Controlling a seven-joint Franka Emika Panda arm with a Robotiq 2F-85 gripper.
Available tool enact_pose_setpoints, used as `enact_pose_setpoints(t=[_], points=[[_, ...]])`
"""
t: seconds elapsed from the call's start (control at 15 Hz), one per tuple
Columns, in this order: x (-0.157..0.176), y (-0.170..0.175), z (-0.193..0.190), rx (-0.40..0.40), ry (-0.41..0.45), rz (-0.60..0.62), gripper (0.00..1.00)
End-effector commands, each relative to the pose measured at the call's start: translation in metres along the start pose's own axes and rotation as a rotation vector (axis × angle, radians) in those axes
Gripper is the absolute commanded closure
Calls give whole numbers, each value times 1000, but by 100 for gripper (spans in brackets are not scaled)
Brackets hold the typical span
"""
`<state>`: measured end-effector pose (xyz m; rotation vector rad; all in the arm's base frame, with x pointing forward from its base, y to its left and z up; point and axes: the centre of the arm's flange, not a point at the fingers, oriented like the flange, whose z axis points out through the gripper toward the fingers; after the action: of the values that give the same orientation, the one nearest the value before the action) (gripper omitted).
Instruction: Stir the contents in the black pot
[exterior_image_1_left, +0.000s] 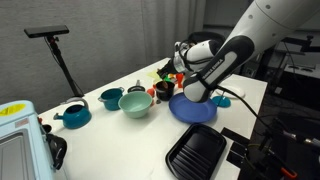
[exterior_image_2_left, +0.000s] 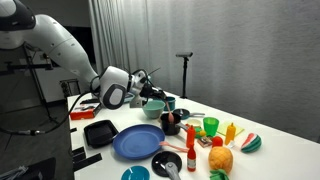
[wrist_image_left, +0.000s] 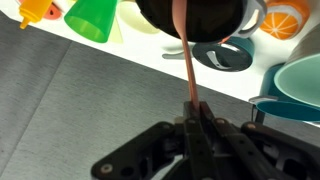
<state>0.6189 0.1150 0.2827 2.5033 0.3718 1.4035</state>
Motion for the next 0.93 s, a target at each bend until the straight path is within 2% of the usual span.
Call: enact_pose_setpoints(t=[0.0, 0.13, 0.2, 0.27, 0.47, 0.67, 0.87], points=[[-7, 0, -11, 57, -16, 59, 98], [-10, -4, -14, 80, -27, 47, 98], [-11, -5, -15, 83, -32, 38, 67], [-14, -3, -16, 86, -38, 33, 65], [-19, -5, -15, 88, -67, 19, 43], [-19, -5, -18, 114, -162, 13, 21], [-5, -1, -25, 160, -237, 14, 1]])
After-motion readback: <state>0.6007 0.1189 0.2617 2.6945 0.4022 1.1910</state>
